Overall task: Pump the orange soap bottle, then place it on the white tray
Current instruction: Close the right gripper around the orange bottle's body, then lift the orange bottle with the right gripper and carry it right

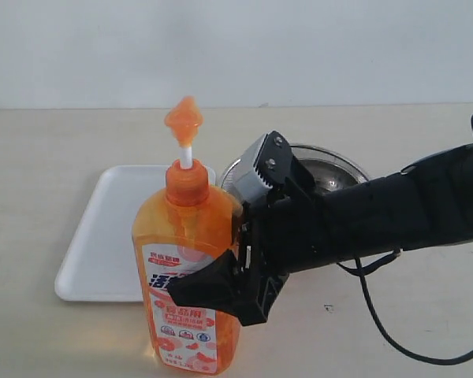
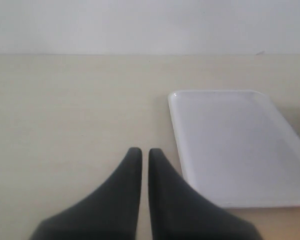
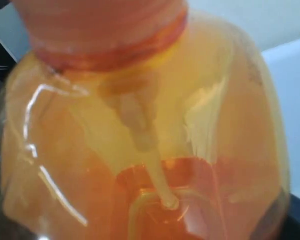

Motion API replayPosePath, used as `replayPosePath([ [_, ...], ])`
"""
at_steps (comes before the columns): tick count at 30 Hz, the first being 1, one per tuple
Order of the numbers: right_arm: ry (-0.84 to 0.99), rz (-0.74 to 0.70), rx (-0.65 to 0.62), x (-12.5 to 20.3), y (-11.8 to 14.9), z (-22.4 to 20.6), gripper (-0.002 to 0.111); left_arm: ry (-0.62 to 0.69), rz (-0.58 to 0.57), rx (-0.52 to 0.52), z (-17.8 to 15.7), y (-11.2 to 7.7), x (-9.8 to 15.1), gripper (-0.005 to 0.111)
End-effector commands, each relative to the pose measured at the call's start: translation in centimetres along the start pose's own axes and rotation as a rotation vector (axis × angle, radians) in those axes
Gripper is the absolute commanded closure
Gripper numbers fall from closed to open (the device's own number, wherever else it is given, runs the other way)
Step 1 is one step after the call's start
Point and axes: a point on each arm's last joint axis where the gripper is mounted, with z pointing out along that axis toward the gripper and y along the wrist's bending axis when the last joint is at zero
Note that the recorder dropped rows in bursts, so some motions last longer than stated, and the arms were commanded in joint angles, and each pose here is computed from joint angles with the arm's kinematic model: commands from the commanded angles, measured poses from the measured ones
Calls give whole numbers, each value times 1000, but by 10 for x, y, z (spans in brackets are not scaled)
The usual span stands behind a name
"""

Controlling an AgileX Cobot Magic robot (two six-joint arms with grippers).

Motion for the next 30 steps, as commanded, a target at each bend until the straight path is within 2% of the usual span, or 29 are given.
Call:
replayPosePath([
  [1,10,-13,-14,2,1,1,107,-8,-13,-1,0,0,0,102],
  [8,-72,-59,-71,-19,8,-4,109,-8,-13,-1,0,0,0,102],
  [12,-119,-116,-50,-36,18,-18,109,-8,-13,-1,0,0,0,102],
  [18,-181,-188,53,-64,34,-46,109,-8,-13,-1,0,0,0,102],
  [22,-215,-197,214,-82,44,-72,109,-8,-13,-1,0,0,0,102],
  [30,-318,-163,669,-106,59,-140,109,-8,-13,-1,0,0,0,102],
])
